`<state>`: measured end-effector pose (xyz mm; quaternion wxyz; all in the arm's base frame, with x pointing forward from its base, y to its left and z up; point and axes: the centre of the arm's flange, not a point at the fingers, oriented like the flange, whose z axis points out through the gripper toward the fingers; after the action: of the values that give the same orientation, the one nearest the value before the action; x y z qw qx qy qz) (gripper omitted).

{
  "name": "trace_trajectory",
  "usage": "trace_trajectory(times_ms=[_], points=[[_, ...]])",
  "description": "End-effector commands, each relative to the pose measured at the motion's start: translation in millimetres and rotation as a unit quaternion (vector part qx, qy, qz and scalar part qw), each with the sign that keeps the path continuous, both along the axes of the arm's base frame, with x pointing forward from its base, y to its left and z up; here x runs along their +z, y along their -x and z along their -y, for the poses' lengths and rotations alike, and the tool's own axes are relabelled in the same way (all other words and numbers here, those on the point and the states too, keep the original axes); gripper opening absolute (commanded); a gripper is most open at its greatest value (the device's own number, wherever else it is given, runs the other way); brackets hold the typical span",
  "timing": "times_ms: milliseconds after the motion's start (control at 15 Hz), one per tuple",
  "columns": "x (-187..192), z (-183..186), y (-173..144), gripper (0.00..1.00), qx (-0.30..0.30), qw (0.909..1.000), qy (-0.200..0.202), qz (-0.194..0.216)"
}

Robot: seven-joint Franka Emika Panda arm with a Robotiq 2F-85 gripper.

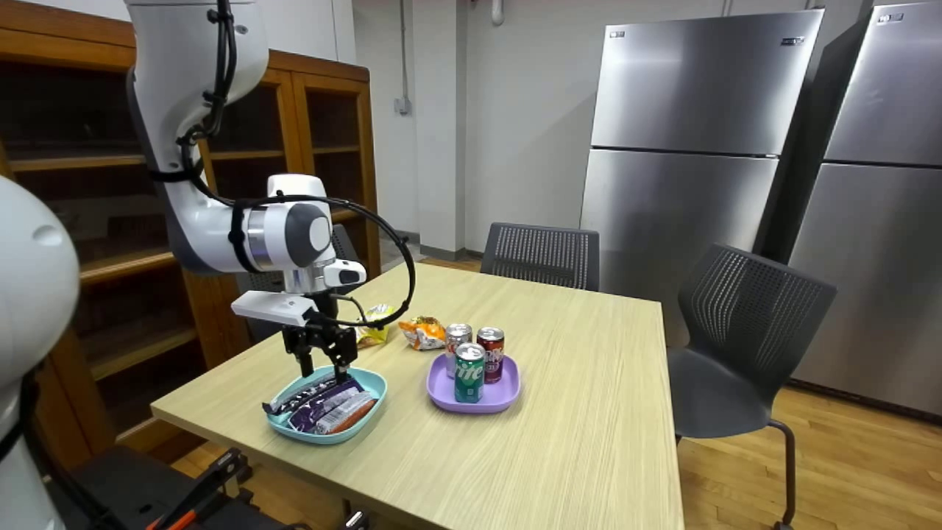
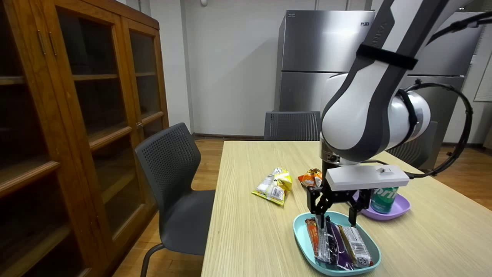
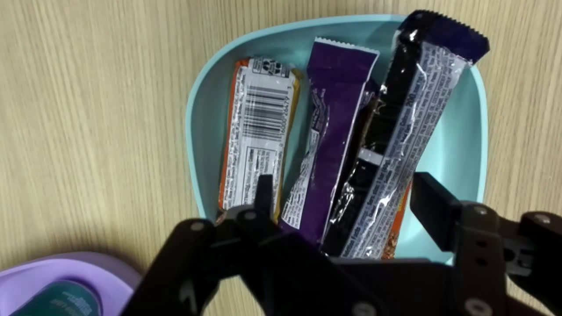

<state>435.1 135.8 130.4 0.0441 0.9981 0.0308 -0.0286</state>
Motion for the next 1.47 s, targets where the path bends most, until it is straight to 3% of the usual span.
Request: trace_trajectory(times_ms=[0, 600, 1067, 1133, 1400], points=[[26.3, 12.0, 2.8, 1.00, -0.006, 0.9999, -0.002, 0.012], [65.2, 50.8, 18.4, 1.00, 0.006, 0.9992, -0.004, 0.039], [89.4, 76.7, 38.5, 1.00, 0.066, 0.9958, -0.003, 0.064], [72.2, 66.1, 21.7, 1.00, 0.041, 0.9979, 0.001, 0.049], [70.6, 68.4, 23.4, 1.00, 0.041, 0.9980, 0.001, 0.047]])
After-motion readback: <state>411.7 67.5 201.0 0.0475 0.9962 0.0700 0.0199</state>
